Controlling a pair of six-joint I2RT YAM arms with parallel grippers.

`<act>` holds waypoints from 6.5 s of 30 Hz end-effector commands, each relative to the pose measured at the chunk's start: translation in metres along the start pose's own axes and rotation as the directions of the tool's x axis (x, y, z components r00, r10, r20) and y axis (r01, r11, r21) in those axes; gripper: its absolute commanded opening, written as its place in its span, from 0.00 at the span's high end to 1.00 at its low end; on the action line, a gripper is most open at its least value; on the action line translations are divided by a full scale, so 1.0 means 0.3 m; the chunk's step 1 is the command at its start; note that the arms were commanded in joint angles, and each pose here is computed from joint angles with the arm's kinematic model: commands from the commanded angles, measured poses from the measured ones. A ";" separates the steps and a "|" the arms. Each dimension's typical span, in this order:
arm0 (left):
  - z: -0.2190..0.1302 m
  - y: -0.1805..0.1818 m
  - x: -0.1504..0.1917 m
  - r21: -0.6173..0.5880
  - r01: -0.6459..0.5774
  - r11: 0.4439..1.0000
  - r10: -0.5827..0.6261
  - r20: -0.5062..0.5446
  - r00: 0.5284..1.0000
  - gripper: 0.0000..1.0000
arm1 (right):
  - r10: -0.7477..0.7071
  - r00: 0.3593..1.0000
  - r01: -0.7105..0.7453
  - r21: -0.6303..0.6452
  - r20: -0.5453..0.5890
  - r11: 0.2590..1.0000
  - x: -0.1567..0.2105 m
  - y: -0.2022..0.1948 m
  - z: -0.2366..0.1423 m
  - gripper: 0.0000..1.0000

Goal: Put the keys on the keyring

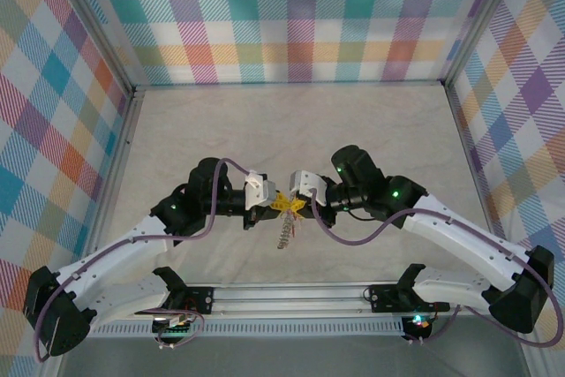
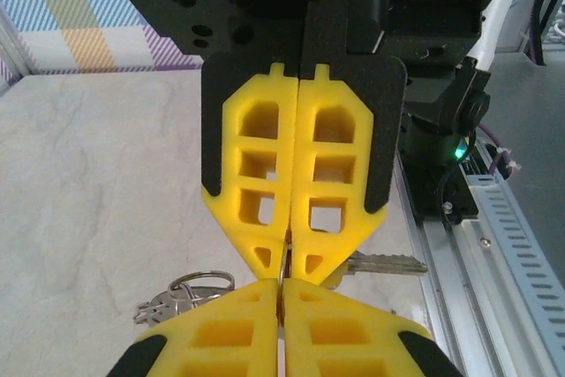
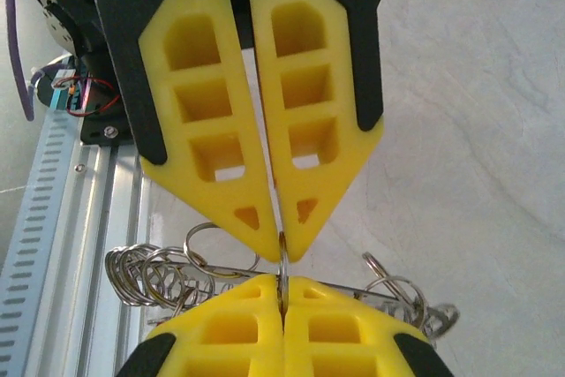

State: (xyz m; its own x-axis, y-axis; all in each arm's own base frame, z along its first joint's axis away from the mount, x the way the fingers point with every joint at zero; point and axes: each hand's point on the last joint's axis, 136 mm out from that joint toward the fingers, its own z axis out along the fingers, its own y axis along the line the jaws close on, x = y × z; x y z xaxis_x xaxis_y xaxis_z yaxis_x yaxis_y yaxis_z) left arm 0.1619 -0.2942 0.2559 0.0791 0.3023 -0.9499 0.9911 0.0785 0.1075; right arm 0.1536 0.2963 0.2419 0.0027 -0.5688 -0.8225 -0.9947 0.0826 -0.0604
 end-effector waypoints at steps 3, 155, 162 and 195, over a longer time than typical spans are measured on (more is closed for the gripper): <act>-0.017 -0.044 -0.008 0.075 -0.074 0.994 0.078 -0.051 0.996 0.88 | -0.045 0.999 0.045 -0.006 -0.006 0.999 -0.023 0.006 -0.030 1.00; -0.017 0.017 -0.064 0.103 0.013 0.995 -0.007 -0.060 0.998 0.78 | -0.035 0.992 0.038 -0.023 0.124 0.999 -0.111 0.016 -0.038 1.00; -0.009 0.017 -0.077 0.117 0.033 0.993 -0.030 -0.035 0.999 0.82 | -0.033 0.989 0.038 -0.029 0.142 0.999 -0.119 0.016 -0.032 1.00; -0.018 0.020 -0.117 0.129 0.073 0.989 -0.092 0.144 0.985 1.00 | -0.044 0.995 0.032 0.123 0.091 0.992 -0.011 -0.004 -0.087 0.78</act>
State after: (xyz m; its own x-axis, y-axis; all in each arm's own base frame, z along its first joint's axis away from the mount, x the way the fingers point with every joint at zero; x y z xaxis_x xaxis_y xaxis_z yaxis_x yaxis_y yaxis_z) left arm 0.1718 -0.3007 0.2682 -0.0578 0.2309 -0.9713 0.9983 0.0205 -0.0546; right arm 0.1498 0.2769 0.2622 0.0592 -0.4950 -0.8669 -0.9763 0.1526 -0.1537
